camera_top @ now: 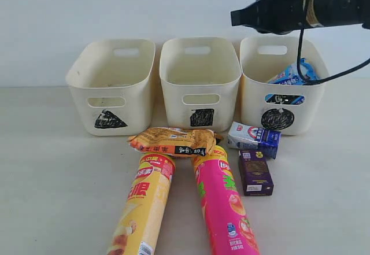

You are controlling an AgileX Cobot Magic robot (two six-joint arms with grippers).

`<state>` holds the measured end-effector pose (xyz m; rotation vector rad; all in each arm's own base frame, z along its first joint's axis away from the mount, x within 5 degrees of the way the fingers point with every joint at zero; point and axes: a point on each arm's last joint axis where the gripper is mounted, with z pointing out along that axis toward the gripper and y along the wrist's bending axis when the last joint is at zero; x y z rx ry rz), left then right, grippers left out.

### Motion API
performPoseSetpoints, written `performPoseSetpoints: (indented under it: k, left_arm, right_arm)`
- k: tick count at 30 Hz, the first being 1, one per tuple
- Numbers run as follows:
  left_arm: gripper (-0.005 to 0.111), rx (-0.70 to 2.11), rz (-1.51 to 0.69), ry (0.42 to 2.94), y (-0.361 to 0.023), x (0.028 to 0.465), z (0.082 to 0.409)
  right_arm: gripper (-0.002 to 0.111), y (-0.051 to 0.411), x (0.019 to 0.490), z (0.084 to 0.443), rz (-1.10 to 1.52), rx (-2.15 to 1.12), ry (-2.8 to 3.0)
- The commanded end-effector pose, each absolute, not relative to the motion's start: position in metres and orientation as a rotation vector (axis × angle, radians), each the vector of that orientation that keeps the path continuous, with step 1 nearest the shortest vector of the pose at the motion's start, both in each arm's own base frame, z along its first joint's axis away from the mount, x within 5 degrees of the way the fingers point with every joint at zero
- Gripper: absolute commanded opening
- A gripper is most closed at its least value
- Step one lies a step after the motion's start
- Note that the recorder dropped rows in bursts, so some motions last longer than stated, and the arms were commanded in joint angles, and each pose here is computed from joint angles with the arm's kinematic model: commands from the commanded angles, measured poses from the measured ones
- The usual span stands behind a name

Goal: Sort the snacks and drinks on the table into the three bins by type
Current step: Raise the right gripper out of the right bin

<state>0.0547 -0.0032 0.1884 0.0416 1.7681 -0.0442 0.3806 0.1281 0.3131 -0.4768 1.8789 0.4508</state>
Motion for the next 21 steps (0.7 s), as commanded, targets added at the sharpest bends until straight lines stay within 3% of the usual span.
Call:
performPoseSetpoints:
  k: [1, 9, 21]
  left_arm:
    - [0.004, 0.033, -0.046, 1.761, -0.003, 0.055, 0.188]
    - [0.004, 0.033, -0.046, 1.761, -0.003, 0.055, 0.188]
    - [0.004, 0.033, -0.046, 1.764, -0.003, 0.055, 0.188]
  right_arm:
    - [0.0, 0.139, 0.368, 0.319, 0.624, -0.631, 1.853]
    - [0.0, 0.158, 0.346, 0.32, 0.844, -0.884, 1.781]
    - [0.0, 0.121, 0.364, 0.338, 0.231, -0.666, 1.736]
